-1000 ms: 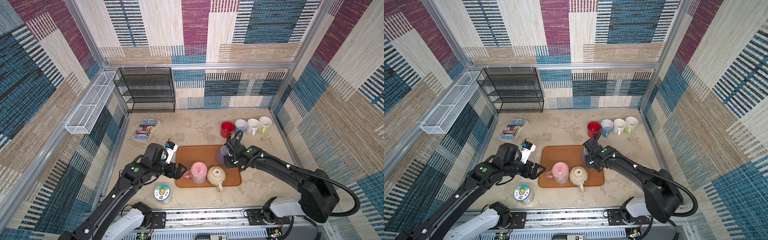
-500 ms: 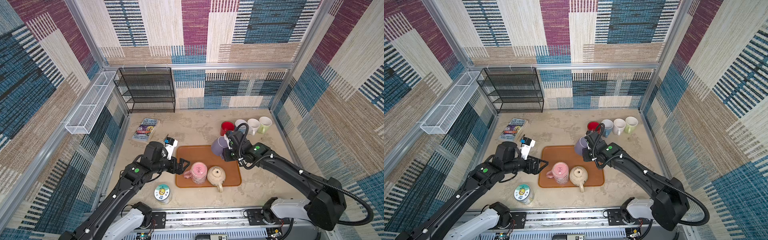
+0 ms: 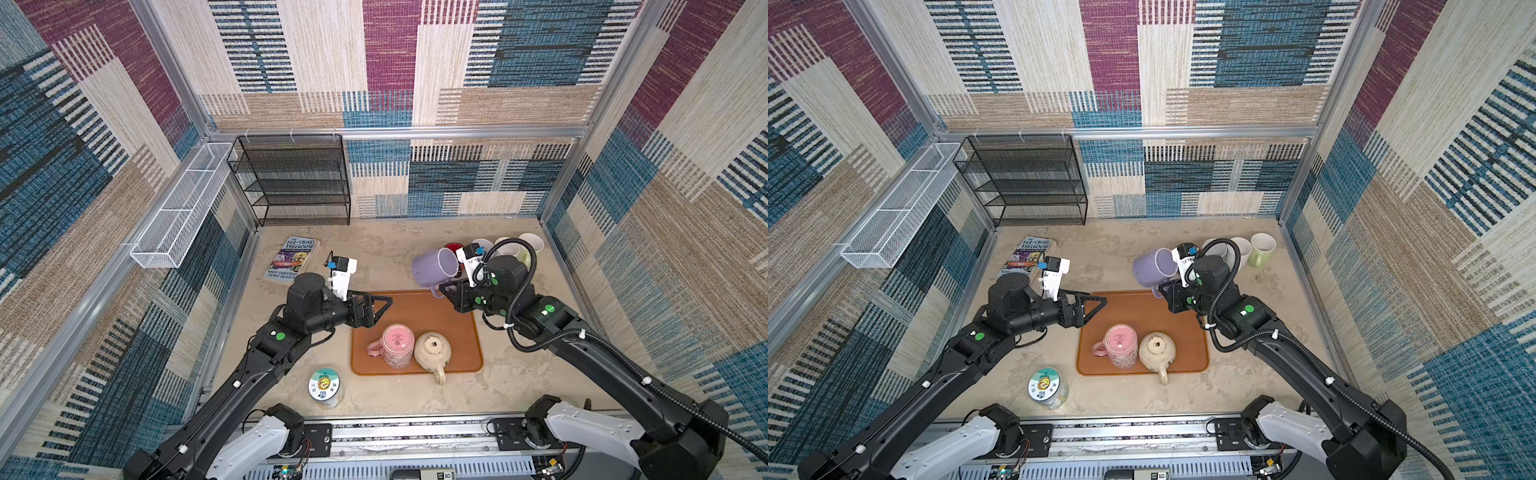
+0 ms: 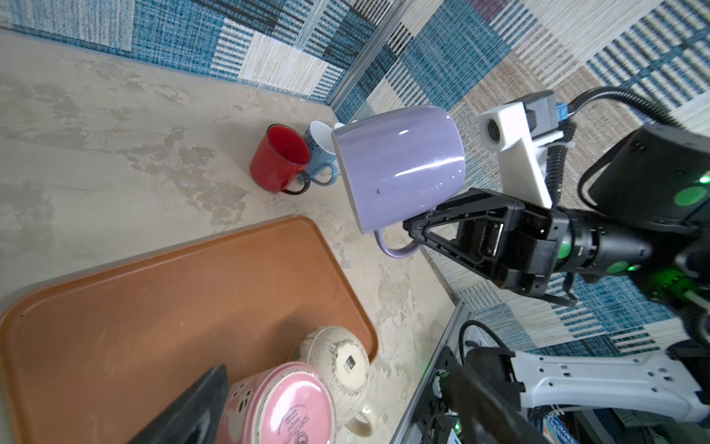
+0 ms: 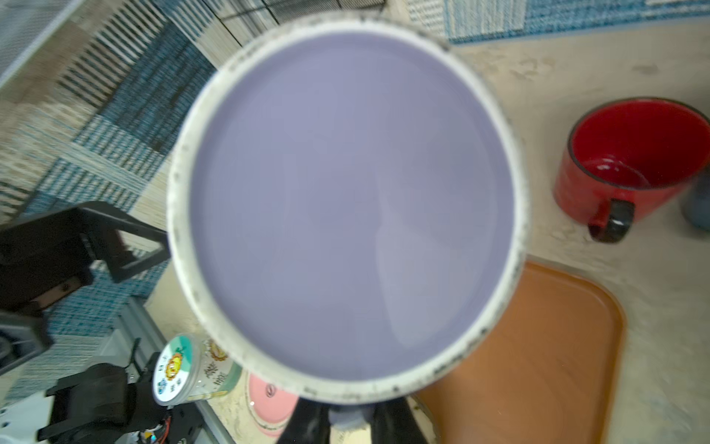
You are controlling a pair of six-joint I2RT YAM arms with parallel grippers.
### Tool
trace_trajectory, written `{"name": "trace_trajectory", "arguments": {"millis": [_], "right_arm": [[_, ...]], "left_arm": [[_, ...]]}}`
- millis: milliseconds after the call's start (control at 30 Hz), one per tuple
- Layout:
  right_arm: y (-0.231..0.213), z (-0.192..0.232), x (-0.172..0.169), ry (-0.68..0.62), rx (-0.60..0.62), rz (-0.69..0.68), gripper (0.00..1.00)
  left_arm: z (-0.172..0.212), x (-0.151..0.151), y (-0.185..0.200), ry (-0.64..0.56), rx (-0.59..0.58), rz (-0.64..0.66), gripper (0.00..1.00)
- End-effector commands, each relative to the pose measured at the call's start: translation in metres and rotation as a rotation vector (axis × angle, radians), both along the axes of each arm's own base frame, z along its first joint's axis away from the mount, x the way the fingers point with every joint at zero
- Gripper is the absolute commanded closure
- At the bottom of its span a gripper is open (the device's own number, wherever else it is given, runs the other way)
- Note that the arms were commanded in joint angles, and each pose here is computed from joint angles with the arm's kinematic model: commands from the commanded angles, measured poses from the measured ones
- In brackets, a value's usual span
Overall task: Turn the mug right side up
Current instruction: 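Bring the left gripper to the purple mug's opening held by the right gripper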
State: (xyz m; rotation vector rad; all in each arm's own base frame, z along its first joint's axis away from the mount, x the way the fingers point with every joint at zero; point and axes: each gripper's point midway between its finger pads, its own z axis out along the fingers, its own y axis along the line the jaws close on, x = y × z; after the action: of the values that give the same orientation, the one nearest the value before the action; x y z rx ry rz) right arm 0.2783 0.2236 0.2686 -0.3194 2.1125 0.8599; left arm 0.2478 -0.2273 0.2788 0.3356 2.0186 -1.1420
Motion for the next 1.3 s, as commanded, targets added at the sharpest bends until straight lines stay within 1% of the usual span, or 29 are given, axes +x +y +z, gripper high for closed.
{"name": "trace_trajectory", "arguments": {"millis": [0, 100, 200, 400, 433, 500, 567, 600, 767, 867, 1067, 1267], "right_arm": [[0.017, 0.058, -0.003, -0.155, 0.236, 0.124, 1.00], [0.019, 0.071, -0.010, -0.188, 0.323, 0.195, 1.00], [0.020, 0.078, -0.013, -0.213, 0.371, 0.230, 1.00], [0.020, 0.088, -0.024, -0.262, 0.474, 0.305, 1.00], [0.021, 0.090, -0.026, -0.264, 0.489, 0.318, 1.00], [0.022, 0.092, -0.027, -0.262, 0.512, 0.336, 1.00], [0.023, 0.096, -0.030, -0.269, 0.535, 0.355, 1.00], [0.023, 0.097, -0.031, -0.271, 0.543, 0.364, 1.00], [0.025, 0.094, -0.030, -0.261, 0.545, 0.373, 1.00], [0.026, 0.090, -0.029, -0.256, 0.541, 0.376, 1.00], [0.029, 0.089, -0.031, -0.250, 0.545, 0.407, 1.00], [0.033, 0.087, -0.034, -0.239, 0.552, 0.444, 1.00]], "left_arm": [[0.024, 0.004, -0.011, -0.052, -0.118, -0.029, 0.04], [0.031, 0.002, -0.021, -0.067, -0.202, -0.090, 0.06], [0.032, 0.006, -0.028, -0.058, -0.242, -0.112, 0.11], [0.045, 0.006, -0.053, -0.096, -0.294, -0.180, 0.31], [0.045, 0.007, -0.057, -0.095, -0.302, -0.186, 0.38], [0.048, 0.010, -0.064, -0.094, -0.332, -0.195, 0.44], [0.048, 0.013, -0.068, -0.084, -0.366, -0.201, 0.45], [0.055, 0.013, -0.070, -0.110, -0.391, -0.211, 0.45], [0.060, 0.015, -0.078, -0.128, -0.422, -0.228, 0.46], [0.065, 0.012, -0.084, -0.131, -0.435, -0.255, 0.49], [0.068, 0.011, -0.096, -0.136, -0.436, -0.282, 0.62], [0.067, 0.016, -0.104, -0.126, -0.460, -0.299, 0.69]]}}
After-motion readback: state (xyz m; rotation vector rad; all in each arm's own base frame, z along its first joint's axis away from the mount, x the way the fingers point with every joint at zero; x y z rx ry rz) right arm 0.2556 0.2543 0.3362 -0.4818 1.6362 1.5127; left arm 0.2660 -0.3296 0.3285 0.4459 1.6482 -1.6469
